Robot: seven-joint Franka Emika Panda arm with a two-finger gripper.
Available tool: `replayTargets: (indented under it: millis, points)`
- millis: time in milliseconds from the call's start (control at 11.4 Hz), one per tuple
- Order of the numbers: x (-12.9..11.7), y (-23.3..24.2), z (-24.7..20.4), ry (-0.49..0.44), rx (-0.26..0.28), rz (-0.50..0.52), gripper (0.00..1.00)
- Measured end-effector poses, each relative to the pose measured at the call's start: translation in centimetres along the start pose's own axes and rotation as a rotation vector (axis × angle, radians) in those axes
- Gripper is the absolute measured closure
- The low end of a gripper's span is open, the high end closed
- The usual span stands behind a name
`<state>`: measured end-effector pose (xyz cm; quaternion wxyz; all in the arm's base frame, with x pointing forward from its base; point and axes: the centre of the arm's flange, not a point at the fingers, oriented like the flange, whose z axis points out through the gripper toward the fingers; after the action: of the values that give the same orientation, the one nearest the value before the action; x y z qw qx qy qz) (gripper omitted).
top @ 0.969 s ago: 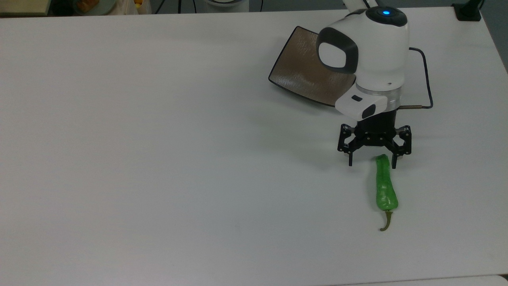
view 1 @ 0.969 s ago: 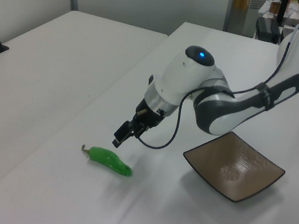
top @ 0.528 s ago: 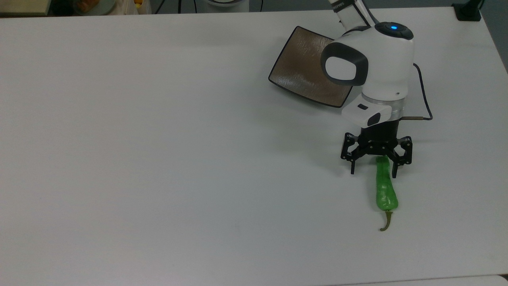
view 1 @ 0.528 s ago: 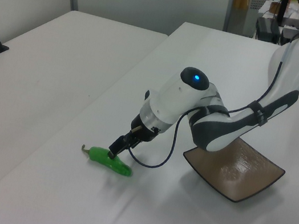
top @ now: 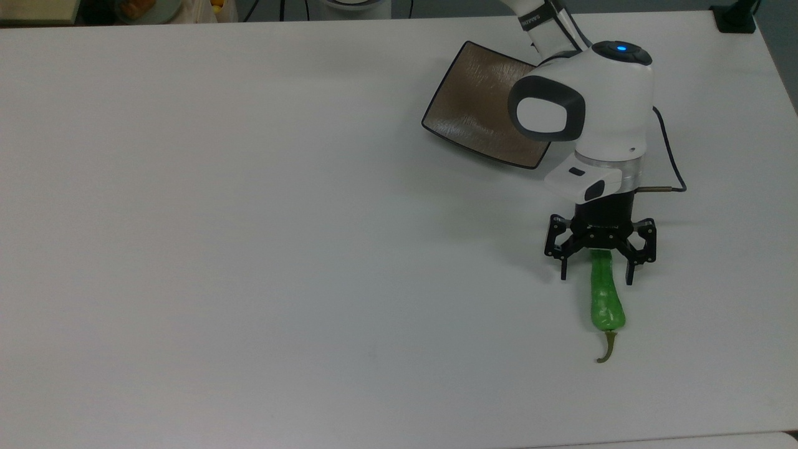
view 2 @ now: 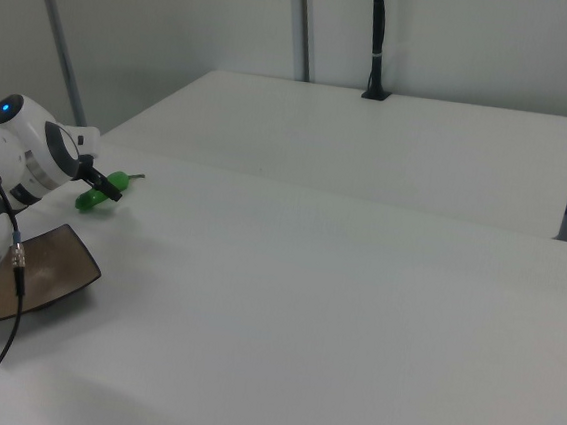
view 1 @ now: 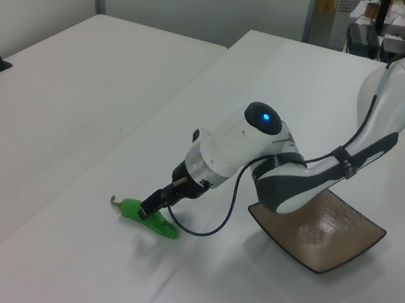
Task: Chili peppers are placed on a ceramic plate
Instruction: 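Lower the gripper onto the chili pepper body and close it, then lift the held chili pepper and carry it over the brown plate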
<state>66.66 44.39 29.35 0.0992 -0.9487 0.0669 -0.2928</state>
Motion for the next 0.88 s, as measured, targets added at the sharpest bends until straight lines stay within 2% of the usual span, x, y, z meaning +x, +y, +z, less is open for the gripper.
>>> replayTargets:
  millis: [88,176,264,352,528,616,881]
  points:
    - [0.2,0.0,0.3,0.006,0.002,0.001,0.0]
    - [0.2,0.0,0.5,0.015,0.0,-0.002,0.08]
    - [0.1,0.0,0.7,0.026,-0.005,-0.017,0.09]
    - [-0.1,-0.1,0.8,0.036,-0.01,-0.038,0.19]
    - [-0.6,-0.2,1.2,0.035,-0.011,-0.043,0.54]
    - [-0.7,-0.3,1.1,0.034,-0.009,-0.041,0.65]
    - [-0.8,-0.4,1.1,0.032,-0.006,-0.036,0.65]
